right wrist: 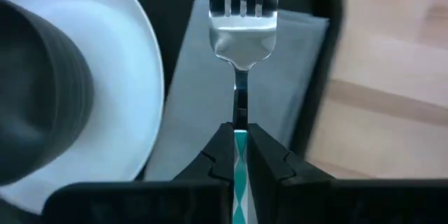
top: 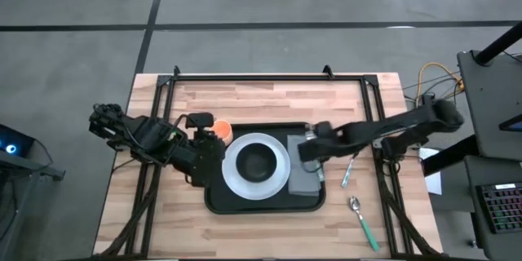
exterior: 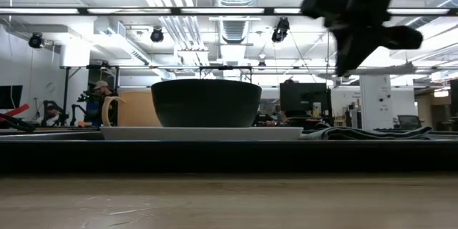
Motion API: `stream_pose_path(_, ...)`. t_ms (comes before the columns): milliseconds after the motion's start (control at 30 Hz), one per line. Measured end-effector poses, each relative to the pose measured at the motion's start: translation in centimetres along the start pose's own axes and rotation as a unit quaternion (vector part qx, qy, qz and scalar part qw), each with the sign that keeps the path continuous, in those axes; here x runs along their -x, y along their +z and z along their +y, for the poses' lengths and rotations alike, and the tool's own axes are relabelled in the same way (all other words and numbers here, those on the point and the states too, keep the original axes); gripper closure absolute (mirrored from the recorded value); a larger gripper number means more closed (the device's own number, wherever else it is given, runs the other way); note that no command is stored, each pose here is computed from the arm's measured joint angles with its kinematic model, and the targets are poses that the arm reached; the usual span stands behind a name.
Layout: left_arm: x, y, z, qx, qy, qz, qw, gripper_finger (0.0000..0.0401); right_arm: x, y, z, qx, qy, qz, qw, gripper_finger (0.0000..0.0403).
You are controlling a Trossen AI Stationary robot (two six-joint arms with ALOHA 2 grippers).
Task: Set up tray
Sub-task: Put the blue fork on top of the gray table napkin
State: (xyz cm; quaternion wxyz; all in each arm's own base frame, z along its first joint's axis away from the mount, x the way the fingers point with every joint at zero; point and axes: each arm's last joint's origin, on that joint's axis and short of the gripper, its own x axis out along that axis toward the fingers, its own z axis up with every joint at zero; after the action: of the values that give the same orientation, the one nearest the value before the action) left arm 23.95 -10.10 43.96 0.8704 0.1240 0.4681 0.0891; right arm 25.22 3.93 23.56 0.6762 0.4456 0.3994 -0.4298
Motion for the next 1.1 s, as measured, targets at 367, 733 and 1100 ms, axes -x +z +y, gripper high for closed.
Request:
stream_pose_path(367,1.5,-7.5,2.3,0.009,-0.119,-0.066,0.991,0.0265,-4.7,-0.4,5.8,0.017,-0.031,0.008,0.999,0.0394)
stream_pose_path(733,-3.9,-14.0,0.5,0.005,-0.222,-0.139,0.965,0.0265,-7.8,-1.4,6.7,-0.029,-0.033,0.027,0.999,0.0394)
stream_pose_path(1100,-6.2,-16.5,-0.3,0.015,-0.264,-0.171,0.949,0.0265,-8.5,-1.7,5.8,-0.074,-0.075,0.007,0.994,0.0394)
